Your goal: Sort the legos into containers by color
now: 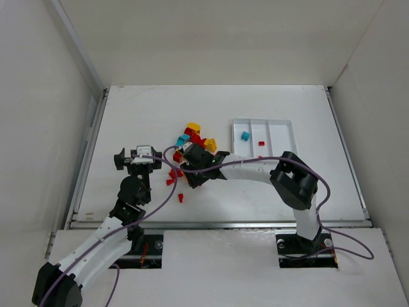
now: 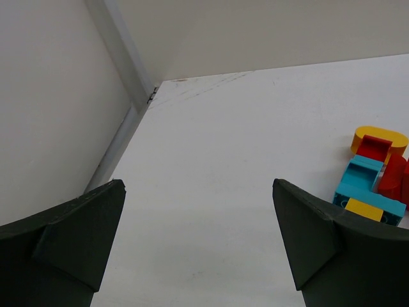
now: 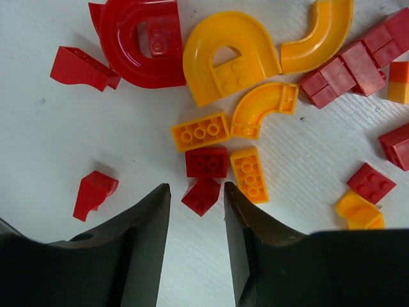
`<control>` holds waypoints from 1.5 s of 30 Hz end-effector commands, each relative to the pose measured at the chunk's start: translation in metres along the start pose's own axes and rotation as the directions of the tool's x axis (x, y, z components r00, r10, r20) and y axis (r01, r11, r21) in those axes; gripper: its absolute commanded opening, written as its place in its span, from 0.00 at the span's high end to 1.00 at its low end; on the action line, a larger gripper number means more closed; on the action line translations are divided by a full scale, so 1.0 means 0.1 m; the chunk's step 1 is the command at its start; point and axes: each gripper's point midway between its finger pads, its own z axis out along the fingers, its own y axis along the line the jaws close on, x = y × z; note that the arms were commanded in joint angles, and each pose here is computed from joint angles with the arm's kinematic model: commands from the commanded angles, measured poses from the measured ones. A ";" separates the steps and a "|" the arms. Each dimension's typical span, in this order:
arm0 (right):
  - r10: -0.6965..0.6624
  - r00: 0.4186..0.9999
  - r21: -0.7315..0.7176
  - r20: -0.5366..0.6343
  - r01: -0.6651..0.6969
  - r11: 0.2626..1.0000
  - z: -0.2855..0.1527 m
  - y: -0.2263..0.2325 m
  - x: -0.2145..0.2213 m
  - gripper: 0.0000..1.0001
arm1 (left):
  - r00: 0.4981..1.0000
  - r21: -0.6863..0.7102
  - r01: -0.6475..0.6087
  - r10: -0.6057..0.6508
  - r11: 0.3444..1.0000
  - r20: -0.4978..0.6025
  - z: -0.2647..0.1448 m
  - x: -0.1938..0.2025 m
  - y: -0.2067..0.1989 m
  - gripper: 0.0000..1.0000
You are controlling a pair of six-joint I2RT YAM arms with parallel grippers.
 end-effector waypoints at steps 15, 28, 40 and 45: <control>-0.015 1.000 0.020 -0.013 0.016 1.000 0.01 0.09 0.03 0.79 | 0.998 0.005 0.028 -0.028 1.000 0.058 0.01 -0.15 0.01 0.00; 0.158 0.952 0.210 0.261 -0.216 0.954 -0.82 -0.47 -0.61 0.90 | 0.998 0.004 0.018 -0.019 1.000 0.058 0.01 -0.15 0.01 0.00; 0.554 0.718 0.378 0.422 -0.694 0.613 -1.55 -2.73 -0.06 0.91 | 0.999 0.006 0.013 -0.013 1.000 0.052 0.01 -0.13 0.01 0.00; 0.589 0.707 0.396 0.392 -0.708 0.585 -1.44 -3.07 0.10 0.91 | 0.998 0.015 0.012 -0.013 1.000 0.054 0.01 -0.14 -0.01 0.00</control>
